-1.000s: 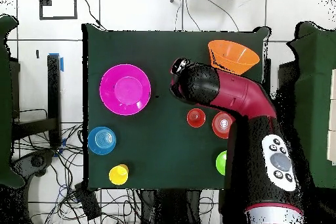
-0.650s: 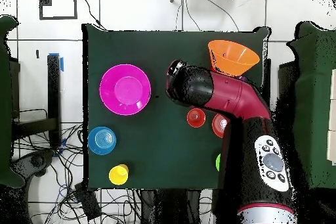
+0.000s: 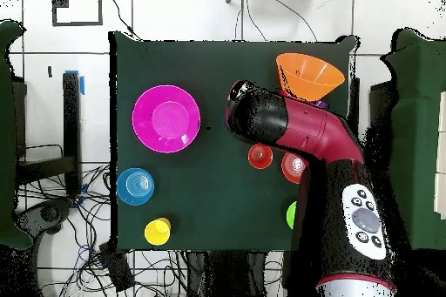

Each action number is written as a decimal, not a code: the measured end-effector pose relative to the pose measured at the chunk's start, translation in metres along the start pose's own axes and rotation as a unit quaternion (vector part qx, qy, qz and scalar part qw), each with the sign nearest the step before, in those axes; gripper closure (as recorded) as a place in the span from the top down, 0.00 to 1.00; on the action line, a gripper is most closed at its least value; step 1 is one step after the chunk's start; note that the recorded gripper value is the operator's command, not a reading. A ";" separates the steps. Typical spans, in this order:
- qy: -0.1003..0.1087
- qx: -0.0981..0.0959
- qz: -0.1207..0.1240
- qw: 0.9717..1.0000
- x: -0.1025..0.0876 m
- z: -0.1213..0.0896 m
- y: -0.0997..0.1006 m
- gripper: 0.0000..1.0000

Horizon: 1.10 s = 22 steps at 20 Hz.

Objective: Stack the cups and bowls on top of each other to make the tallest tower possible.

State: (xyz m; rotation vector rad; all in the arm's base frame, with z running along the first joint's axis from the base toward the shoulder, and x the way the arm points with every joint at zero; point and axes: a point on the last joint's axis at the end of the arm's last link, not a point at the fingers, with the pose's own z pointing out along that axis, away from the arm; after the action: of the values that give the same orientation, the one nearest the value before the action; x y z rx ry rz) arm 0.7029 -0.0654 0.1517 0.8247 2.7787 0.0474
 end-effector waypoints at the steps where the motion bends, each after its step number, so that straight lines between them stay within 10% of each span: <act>1: -0.001 0.000 0.001 1.000 0.000 0.000 0.000 1.00; 22: 0.007 0.017 0.007 1.000 0.014 0.019 -0.004 1.00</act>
State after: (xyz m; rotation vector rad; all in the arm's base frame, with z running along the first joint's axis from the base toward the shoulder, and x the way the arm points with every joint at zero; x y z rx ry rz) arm 0.6934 -0.0618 0.1300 0.8560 2.7944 0.0102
